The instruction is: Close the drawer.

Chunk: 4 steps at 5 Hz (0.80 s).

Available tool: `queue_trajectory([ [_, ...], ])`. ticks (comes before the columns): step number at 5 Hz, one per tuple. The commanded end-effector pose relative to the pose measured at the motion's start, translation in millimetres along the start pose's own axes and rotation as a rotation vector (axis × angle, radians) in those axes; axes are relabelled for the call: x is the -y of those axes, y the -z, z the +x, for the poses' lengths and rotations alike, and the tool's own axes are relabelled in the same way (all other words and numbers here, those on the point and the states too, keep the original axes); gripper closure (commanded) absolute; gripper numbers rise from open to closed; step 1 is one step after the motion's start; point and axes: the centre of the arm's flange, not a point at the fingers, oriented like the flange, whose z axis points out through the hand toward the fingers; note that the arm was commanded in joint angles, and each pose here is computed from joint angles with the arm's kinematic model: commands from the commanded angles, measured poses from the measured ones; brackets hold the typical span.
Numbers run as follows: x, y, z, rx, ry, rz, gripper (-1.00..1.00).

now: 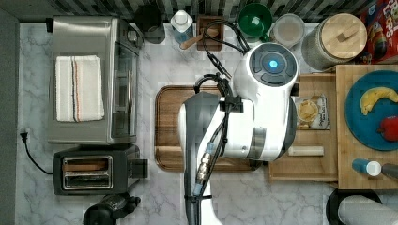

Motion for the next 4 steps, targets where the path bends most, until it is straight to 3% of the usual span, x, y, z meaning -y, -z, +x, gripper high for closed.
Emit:
queue_trajectory([
  [1, 15, -12, -30, 0.031, 0.366, 0.023, -1.00],
  [2, 19, -21, -56, -0.040, 0.528, 0.025, -1.00],
  [3, 24, -36, -73, -0.070, 0.633, -0.012, 1.00],
  [4, 29, -56, -70, 0.007, 0.708, -0.023, 1.00],
])
